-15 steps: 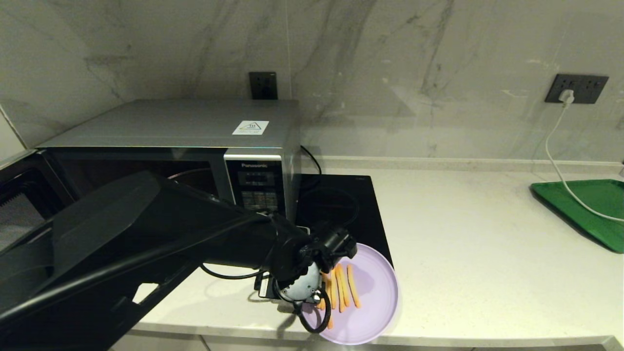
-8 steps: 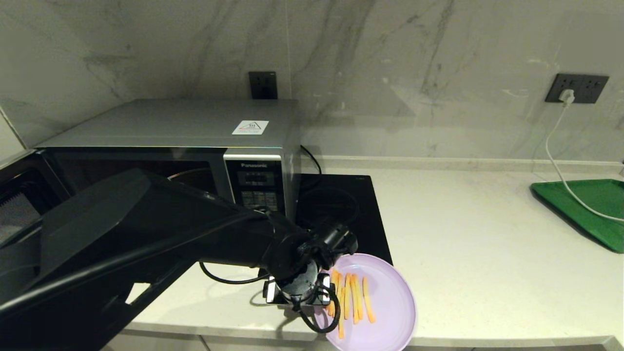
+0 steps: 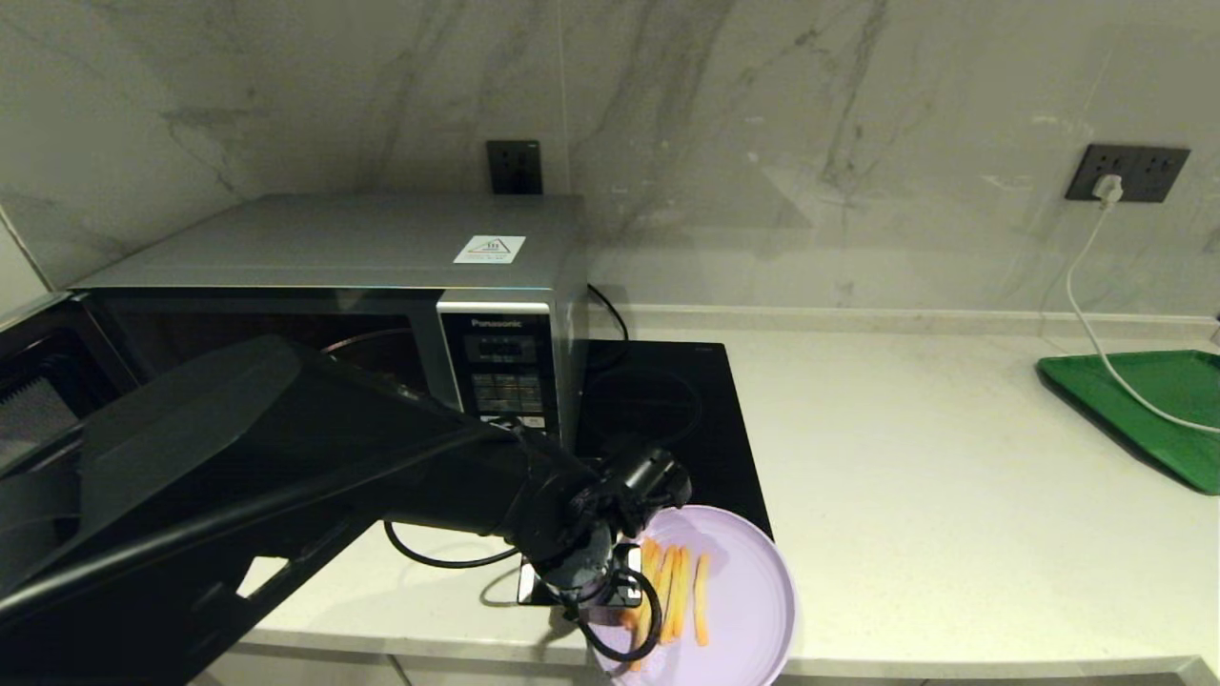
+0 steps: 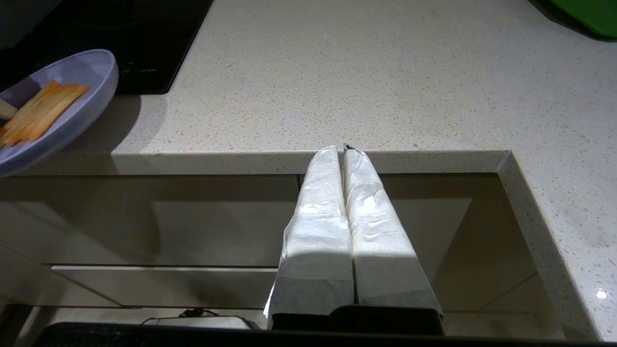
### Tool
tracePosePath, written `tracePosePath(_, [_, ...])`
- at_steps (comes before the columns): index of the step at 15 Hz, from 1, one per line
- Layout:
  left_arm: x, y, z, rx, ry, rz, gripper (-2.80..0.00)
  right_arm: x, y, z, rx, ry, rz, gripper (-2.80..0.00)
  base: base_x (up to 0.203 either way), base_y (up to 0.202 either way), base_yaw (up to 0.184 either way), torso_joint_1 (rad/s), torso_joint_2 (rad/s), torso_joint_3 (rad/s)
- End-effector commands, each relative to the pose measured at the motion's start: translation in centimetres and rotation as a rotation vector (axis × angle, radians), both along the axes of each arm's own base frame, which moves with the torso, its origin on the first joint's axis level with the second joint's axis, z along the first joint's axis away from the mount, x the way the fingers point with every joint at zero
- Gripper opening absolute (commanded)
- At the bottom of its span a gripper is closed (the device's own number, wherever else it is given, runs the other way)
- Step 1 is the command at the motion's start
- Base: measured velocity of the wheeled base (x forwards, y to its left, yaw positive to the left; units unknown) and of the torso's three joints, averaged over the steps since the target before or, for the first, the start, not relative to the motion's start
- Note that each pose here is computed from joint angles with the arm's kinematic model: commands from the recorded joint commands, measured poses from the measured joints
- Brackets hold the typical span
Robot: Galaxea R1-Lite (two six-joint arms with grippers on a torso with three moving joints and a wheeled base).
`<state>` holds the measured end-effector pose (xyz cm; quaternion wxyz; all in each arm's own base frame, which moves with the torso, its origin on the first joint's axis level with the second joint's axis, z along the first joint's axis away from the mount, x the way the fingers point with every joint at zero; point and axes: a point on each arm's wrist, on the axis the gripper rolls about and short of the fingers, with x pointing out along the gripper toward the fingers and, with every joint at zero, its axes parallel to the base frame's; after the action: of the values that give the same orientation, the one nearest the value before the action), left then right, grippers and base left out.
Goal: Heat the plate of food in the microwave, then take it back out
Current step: Put the plate in the microwave oven
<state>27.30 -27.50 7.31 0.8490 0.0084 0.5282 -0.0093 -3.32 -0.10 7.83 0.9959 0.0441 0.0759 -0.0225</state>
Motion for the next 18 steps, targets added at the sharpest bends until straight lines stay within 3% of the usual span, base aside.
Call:
tracePosePath(1, [0.0,0.1,-0.1,0.006,0.004,0.005,-2.80,0.0,0.0,0.0,0.001,0.001,0.000,-2.80,0.000,0.000,0.000,0.000,0.00,0.000])
tracePosePath(5, [-0.1,0.0,0.2,-0.003,-0.003,0.003,-2.80,0.0,0.0,0.0,0.001,0.003,0.000,-2.80,0.000,0.000,0.000,0.000,0.00,0.000])
tracePosePath(8, [-0.3,0.2,1.3,-0.072,0.012,-0.013,-2.80,0.0,0.0,0.0,0.002,0.001,-0.001,-2.80,0.000,0.000,0.000,0.000,0.00,0.000])
tracePosePath(11, [-0.1,0.9,1.4,-0.087,0.023,0.001,-2.80,0.0,0.0,0.0,0.000,0.001,0.000,-2.80,0.000,0.000,0.000,0.000,0.00,0.000])
tracePosePath(15, [-0.4,2.2,2.8,-0.226,0.068,0.027,-2.80,0.0,0.0,0.0,0.000,0.001,0.000,-2.80,0.000,0.000,0.000,0.000,0.00,0.000])
tracePosePath(18, [-0.2,2.8,2.6,-0.252,0.077,0.039,-2.80,0.0,0.0,0.0,0.000,0.001,0.000,-2.80,0.000,0.000,0.000,0.000,0.00,0.000])
